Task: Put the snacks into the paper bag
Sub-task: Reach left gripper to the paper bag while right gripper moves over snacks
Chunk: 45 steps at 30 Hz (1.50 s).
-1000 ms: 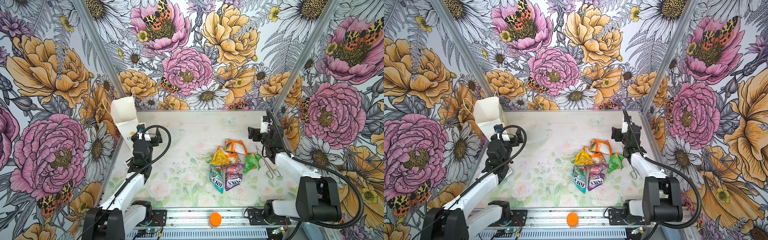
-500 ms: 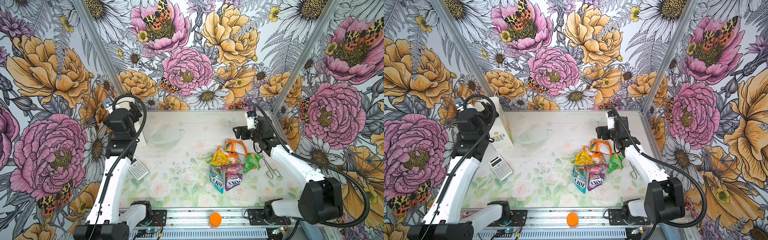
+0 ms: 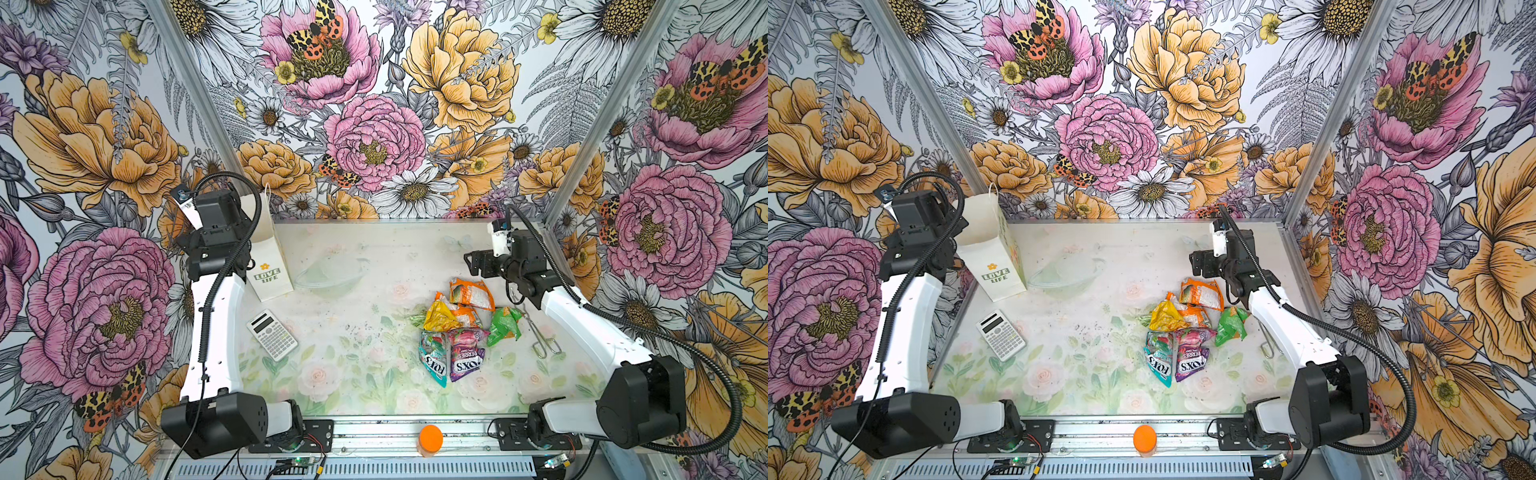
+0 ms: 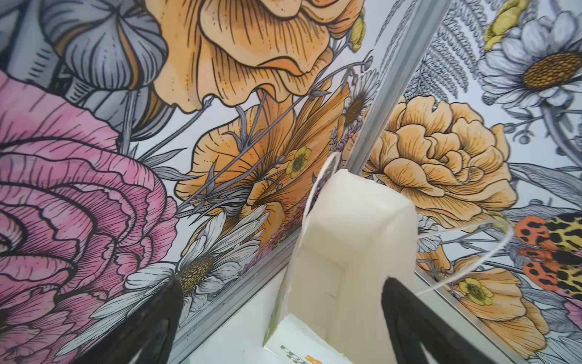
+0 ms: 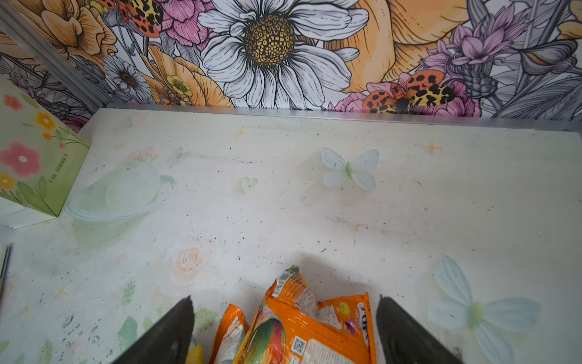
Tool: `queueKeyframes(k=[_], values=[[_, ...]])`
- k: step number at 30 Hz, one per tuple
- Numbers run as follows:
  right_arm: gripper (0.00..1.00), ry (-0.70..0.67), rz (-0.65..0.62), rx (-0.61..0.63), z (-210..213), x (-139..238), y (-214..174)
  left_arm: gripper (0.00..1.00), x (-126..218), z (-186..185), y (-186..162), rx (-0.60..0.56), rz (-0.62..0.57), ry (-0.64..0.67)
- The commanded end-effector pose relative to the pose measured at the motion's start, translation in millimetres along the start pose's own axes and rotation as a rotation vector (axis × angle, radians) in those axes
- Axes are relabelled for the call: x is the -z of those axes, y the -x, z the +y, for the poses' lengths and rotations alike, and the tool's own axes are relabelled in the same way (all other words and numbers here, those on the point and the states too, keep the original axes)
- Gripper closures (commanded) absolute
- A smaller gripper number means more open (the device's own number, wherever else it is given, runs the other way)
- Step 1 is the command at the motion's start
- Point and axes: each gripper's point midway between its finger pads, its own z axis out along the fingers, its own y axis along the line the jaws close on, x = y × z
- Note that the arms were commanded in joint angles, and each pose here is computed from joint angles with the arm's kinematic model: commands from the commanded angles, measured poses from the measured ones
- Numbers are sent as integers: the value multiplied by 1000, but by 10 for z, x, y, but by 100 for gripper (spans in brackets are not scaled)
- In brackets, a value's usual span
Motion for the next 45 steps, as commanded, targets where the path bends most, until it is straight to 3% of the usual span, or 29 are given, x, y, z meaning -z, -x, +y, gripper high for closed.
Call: queueKeyframes(k=[1, 17, 39, 45], values=[[8, 6, -17, -16, 82, 3, 154, 1, -127, 65, -85, -5, 53, 27], [8, 28, 13, 1, 402, -211, 212, 1, -726, -81, -419, -68, 182, 59], [10, 1, 59, 111, 667, -368, 129, 1, -975, -97, -632, -13, 287, 8], [11, 3, 58, 117, 692, -375, 138, 11, -994, -125, -661, -9, 298, -5]])
